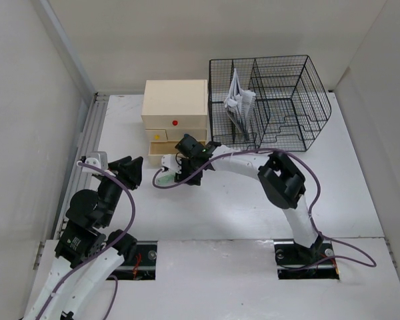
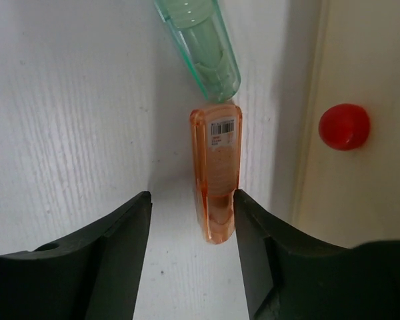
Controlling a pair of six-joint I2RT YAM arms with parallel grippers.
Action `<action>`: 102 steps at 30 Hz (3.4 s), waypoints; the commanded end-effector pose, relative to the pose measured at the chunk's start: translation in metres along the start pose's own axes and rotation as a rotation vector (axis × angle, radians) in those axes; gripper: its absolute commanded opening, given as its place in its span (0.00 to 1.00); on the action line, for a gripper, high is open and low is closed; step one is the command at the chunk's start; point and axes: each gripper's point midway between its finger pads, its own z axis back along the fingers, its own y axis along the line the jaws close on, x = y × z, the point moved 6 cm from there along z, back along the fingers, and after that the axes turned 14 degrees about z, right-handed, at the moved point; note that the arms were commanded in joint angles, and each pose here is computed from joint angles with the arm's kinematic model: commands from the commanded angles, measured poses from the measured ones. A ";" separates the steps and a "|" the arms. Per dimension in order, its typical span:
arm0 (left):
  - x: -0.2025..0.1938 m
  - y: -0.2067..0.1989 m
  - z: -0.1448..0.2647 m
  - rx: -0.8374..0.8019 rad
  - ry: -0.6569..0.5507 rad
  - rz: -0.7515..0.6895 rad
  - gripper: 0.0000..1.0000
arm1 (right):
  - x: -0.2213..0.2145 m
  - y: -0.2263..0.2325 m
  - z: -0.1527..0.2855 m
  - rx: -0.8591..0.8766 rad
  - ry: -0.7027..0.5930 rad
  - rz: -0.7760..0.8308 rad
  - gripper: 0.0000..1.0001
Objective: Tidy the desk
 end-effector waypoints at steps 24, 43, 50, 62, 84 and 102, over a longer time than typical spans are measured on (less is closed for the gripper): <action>0.010 -0.007 0.002 -0.040 -0.043 0.005 0.41 | -0.017 0.039 -0.024 0.371 0.045 0.037 0.42; 0.012 -0.006 0.004 -0.037 -0.055 0.008 0.43 | 0.050 -0.026 0.079 -0.073 -0.136 0.016 0.00; 0.009 -0.005 0.003 -0.033 -0.048 0.014 0.44 | 0.052 -0.059 0.127 -0.436 -0.127 -0.030 0.00; 0.007 -0.005 0.001 -0.028 -0.040 0.012 0.44 | 0.019 -0.094 0.102 -0.693 0.107 -0.151 0.00; 0.011 -0.004 0.005 -0.030 -0.061 0.018 0.45 | 0.080 -0.030 0.082 -0.009 -0.401 0.121 0.49; 0.014 -0.005 0.008 -0.039 -0.076 0.023 0.45 | 0.092 -0.048 -0.005 0.099 -0.348 0.157 0.55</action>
